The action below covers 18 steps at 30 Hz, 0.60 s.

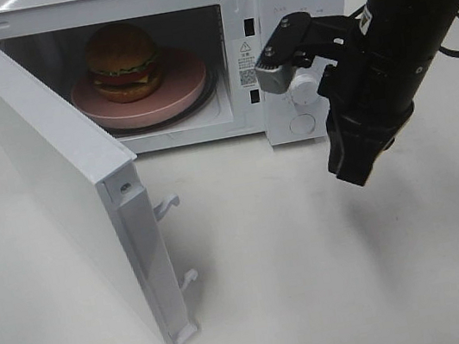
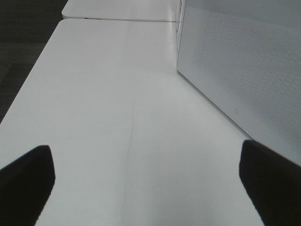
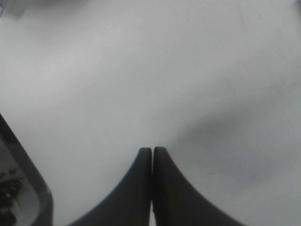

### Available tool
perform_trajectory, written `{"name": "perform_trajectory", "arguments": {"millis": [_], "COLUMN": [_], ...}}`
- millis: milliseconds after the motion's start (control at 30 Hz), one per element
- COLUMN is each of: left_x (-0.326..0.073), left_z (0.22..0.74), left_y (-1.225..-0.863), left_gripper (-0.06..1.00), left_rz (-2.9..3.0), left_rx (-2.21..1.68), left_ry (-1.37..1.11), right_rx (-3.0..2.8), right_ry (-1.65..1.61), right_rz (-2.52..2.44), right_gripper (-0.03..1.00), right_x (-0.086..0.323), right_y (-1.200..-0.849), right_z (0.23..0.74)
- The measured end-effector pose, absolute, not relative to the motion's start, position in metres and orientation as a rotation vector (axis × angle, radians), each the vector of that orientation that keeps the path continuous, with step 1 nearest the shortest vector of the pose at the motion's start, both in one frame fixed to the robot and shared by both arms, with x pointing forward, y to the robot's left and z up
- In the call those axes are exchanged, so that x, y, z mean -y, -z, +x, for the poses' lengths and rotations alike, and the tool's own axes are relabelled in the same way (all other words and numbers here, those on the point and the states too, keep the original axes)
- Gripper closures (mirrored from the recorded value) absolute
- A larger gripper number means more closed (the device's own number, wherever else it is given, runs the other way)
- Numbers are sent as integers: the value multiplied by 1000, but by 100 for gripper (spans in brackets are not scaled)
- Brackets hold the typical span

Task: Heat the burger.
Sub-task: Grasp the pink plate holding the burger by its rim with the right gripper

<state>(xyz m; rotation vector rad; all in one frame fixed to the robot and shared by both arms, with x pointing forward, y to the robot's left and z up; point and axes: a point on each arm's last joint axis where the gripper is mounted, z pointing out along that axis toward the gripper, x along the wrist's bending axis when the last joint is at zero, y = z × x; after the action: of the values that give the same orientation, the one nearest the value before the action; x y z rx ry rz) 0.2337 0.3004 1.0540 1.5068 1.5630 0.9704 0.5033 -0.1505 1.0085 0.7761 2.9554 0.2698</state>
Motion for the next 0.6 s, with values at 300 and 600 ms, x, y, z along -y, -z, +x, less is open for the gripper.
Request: {"name": "perform_trajectory", "arguments": {"millis": [300, 600], "left_x": [-300, -300], "left_z": [234, 234], "left_y": [-1054, -1054], "left_gripper": [-5, -5], "left_rz": [1507, 1507], "left_rx": [-1563, -1563], "left_ry": [-970, -970], "right_rx": [-3003, -2865], "right_ry": [-194, -127], "right_rz": [-32, -604], "right_gripper": [95, 83], "right_x": [153, 153], "right_y": [-1010, -1010], "right_z": [504, 509]}}
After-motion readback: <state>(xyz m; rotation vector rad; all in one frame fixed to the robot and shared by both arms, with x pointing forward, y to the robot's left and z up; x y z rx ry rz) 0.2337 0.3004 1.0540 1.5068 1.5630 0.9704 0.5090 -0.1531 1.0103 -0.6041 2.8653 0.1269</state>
